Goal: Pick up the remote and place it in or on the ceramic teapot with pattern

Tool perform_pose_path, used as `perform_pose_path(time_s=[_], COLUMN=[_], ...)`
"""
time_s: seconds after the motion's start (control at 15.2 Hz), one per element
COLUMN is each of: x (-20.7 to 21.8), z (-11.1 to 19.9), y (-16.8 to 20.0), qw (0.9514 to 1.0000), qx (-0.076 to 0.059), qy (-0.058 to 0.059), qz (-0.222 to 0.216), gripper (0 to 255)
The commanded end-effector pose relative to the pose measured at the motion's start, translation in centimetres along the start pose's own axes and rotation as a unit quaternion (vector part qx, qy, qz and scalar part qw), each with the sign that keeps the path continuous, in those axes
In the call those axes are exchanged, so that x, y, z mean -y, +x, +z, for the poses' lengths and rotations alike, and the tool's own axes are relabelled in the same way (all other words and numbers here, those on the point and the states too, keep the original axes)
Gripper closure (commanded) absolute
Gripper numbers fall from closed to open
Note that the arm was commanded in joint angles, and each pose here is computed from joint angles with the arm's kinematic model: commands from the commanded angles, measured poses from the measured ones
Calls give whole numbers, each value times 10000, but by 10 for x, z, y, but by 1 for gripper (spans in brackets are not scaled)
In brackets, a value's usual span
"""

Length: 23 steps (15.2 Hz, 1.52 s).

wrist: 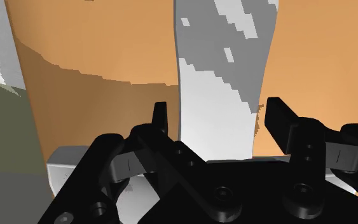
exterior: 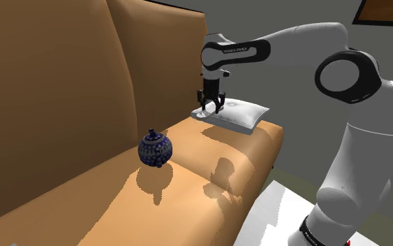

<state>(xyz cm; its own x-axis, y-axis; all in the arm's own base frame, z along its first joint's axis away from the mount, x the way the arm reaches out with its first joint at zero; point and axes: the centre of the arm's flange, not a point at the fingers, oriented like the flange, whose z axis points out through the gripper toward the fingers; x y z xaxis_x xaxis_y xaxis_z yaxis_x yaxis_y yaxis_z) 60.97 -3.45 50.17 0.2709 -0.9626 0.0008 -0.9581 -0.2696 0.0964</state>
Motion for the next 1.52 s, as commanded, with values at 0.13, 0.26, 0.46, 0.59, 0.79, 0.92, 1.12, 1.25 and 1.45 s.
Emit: perform_pose_path(time_s=[0.13, 0.26, 0.46, 0.59, 0.79, 0.92, 1.12, 1.25, 1.45], x=[-2, -3, -4, -5, -1, 10, 26, 36, 52], z=[-21, -32, -47, -58, -67, -69, -72, -74, -76], y=[0, 0, 0, 0, -12, -37, -73, -97, -133], qw=[10000, 10000, 10000, 10000, 10000, 10000, 10000, 10000, 10000], qx=[0, 0, 0, 0, 0, 0, 0, 0, 0], qy=[0, 0, 0, 0, 0, 0, 0, 0, 0], qz=[0, 0, 0, 0, 0, 0, 0, 0, 0], gripper=[255, 255, 255, 255, 255, 255, 255, 255, 255])
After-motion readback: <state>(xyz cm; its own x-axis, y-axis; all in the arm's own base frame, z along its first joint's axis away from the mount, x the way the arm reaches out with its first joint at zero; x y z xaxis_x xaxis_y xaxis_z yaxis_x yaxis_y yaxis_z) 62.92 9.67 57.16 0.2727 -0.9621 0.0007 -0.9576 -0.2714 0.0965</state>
